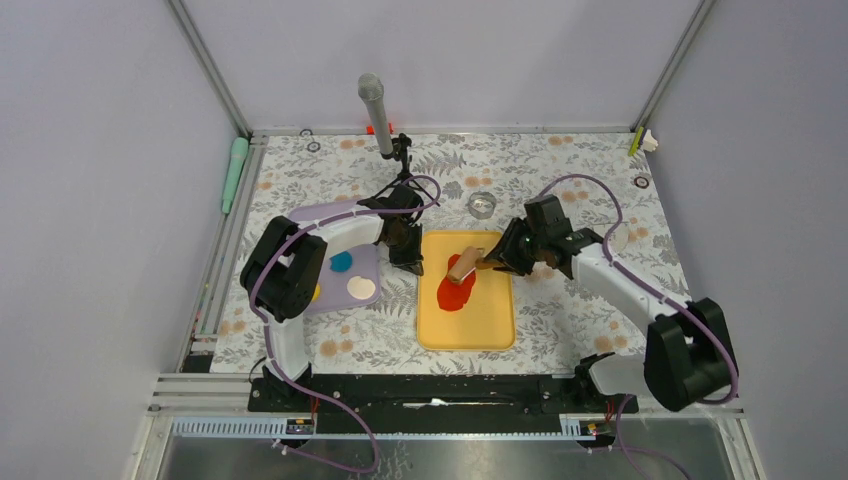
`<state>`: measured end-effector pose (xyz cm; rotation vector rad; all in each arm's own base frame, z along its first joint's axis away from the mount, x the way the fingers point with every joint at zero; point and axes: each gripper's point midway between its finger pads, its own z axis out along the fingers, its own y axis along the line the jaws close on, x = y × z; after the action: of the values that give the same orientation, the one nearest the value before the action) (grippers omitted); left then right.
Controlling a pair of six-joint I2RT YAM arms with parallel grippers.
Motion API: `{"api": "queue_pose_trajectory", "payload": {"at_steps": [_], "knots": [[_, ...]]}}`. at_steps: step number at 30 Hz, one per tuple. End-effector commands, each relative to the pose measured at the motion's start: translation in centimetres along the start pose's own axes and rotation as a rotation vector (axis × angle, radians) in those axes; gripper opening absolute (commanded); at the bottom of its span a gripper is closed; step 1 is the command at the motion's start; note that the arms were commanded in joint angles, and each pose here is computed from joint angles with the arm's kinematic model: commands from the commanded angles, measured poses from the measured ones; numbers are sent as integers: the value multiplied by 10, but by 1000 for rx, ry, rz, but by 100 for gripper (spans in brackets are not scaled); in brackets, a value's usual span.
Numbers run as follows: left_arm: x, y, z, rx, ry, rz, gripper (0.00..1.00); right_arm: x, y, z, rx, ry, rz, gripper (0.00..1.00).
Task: Roll out the dumpling wrappers from the dough
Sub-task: Flatten out the dough on the work surface.
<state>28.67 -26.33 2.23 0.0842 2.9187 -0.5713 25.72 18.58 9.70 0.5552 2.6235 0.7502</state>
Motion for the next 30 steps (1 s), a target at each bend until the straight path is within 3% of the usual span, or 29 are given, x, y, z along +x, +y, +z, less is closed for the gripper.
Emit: {"api": "queue_pose_trajectory", "payload": {"at_steps": [1, 7, 15, 24, 30], "knots": [[11, 6, 5, -22, 35, 41, 0, 6, -27, 30, 146, 38, 0, 0], [12, 7, 3, -28, 31, 40, 0, 11, -31, 32, 156, 64, -16, 0], [11, 11, 4, -42, 37, 44, 0, 47, -58, -13, 213, 198, -153, 0], [11, 16, 9, -58, 49, 47, 0, 29, 22, -55, -50, 173, -204, 0], [11, 15, 8, -52, 46, 45, 0, 40, 47, -62, -168, 240, -187, 0]]}}
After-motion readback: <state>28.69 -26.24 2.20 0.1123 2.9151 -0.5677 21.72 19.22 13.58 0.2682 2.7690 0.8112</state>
